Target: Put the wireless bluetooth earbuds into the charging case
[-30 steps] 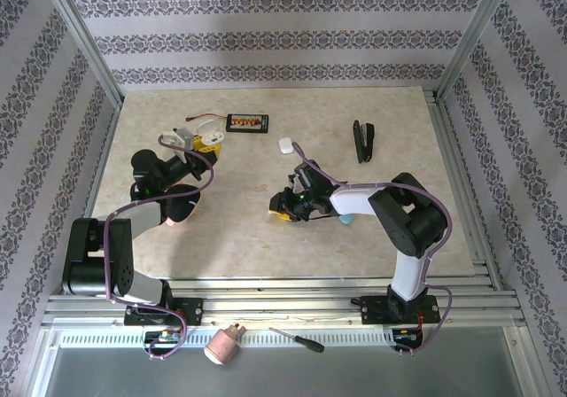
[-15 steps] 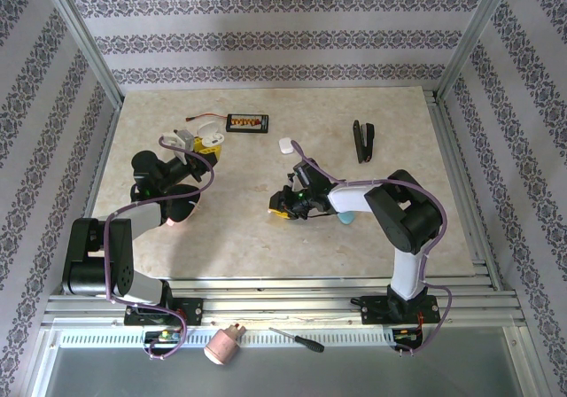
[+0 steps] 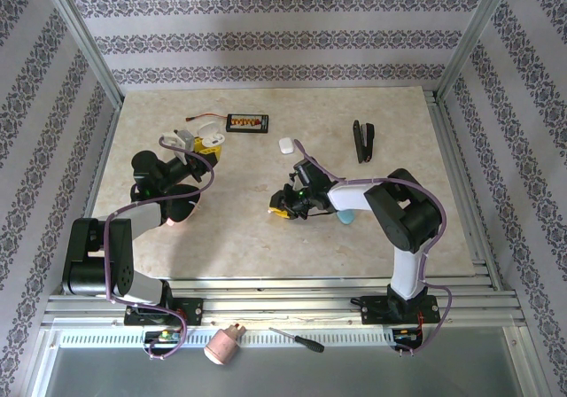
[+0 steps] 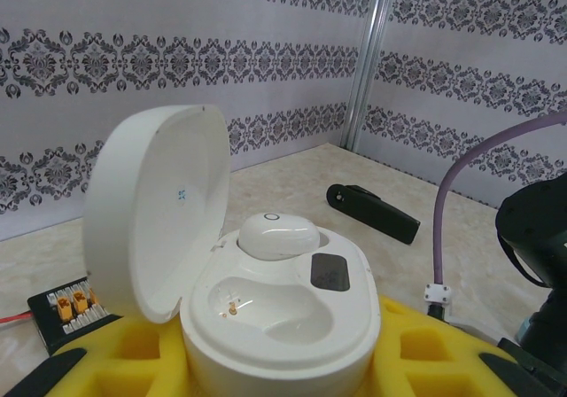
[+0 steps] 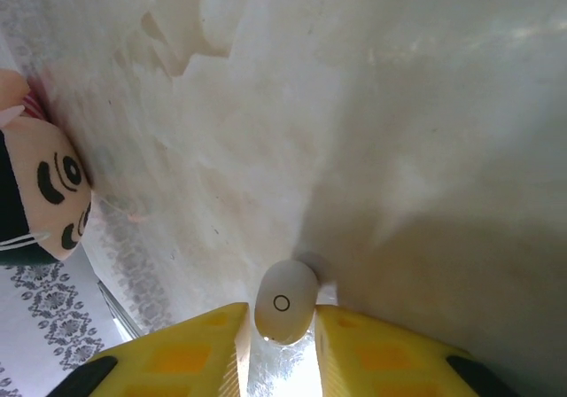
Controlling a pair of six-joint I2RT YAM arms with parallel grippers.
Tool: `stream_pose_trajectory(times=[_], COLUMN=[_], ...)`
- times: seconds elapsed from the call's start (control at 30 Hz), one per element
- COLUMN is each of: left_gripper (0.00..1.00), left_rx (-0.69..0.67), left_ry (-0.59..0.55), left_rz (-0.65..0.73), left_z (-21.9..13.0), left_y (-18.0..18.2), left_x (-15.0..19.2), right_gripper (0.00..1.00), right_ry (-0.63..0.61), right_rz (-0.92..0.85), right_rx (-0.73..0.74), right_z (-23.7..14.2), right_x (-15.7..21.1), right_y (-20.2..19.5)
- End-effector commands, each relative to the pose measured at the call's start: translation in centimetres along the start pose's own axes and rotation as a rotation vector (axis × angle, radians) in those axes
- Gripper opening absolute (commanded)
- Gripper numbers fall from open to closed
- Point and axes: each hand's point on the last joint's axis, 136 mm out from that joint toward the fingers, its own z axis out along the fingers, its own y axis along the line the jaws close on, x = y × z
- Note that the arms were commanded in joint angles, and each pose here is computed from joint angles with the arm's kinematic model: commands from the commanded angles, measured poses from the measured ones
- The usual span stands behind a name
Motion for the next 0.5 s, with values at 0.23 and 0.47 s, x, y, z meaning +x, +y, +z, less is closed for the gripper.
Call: stream_pose_trajectory(times=[0.23,0.47], left_gripper=[0.23,0.23], left_rx=[0.044,0.049], left_ry=[-0.027,-0.027], left_rz=[0.036,0.033], left_z=[0.1,0.2], left_y=[-1.0,-1.0], left_x=[-0.7,-0.6], right_gripper=[0.2,0.27], right_ry=[-0.041,-0.066], right_rz=[0.099,0.07], right_rx=[0.13,0.123], right_z=[0.5,0.2], right_x=[-0.9,-1.6], right_y=[-4.4,-3.5])
